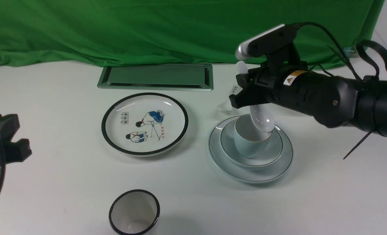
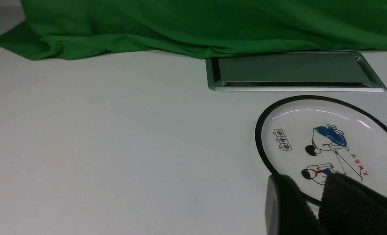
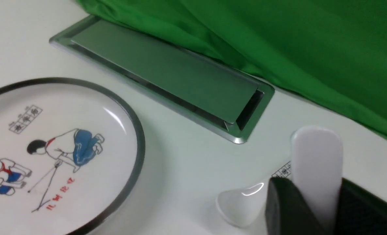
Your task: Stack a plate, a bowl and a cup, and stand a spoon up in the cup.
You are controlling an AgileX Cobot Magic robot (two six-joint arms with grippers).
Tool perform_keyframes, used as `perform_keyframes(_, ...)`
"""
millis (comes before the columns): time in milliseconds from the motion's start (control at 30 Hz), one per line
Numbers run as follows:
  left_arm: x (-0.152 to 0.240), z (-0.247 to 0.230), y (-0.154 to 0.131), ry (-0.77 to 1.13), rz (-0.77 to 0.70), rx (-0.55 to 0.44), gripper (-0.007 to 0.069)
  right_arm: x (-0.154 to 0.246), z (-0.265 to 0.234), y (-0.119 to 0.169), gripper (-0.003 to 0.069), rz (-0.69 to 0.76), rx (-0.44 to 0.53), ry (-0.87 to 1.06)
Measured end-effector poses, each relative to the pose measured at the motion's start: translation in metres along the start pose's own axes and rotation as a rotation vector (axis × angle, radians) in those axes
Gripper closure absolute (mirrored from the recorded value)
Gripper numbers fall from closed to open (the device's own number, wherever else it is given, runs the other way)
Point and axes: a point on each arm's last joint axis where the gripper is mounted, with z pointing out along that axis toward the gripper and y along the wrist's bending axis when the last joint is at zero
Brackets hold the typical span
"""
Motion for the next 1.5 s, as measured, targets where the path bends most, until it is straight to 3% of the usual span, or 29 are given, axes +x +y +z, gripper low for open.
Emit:
perform_keyframes(467,-0.002,0.000,0.000,-0.021,-0.003,0.000,0.0494,0.008,0.009,0.009,0.0484,0.069,-0.012,0.015)
perform_keyframes(733,-0.010,-0.020,-0.004,-0.115,0.001,0.029,0.0494,0.004,0.001,0.010,0.0362,0.029,-0.040,0.043)
perform_keyframes(833,-0.015,-0.037,-0.010,-0.190,0.039,0.074,0.0494,-0.011,-0.018,0.009,0.0360,0.009,-0.060,0.026)
perform_keyframes(967,-0.019,-0.056,-0.017,-0.270,0.104,0.134,0.0510,-0.038,-0.057,0.006,0.0430,-0.050,-0.086,-0.026)
perform_keyframes(1167,-0.014,-0.082,-0.023,-0.318,0.285,0.210,0.0645,-0.079,-0.147,-0.002,0.0624,-0.244,-0.097,-0.142)
perform_keyframes(1233,-0.010,-0.085,-0.023,-0.301,0.360,0.219,0.0659,-0.084,-0.178,-0.006,0.0648,-0.282,-0.081,-0.162)
perform_keyframes(1333,-0.008,-0.085,-0.023,-0.291,0.447,0.205,0.0662,-0.076,-0.217,-0.015,0.0650,-0.255,-0.034,-0.147)
perform_keyframes(1500,-0.008,-0.084,-0.022,-0.289,0.488,0.193,0.0662,-0.014,-0.260,-0.016,0.0650,-0.147,0.020,-0.100)
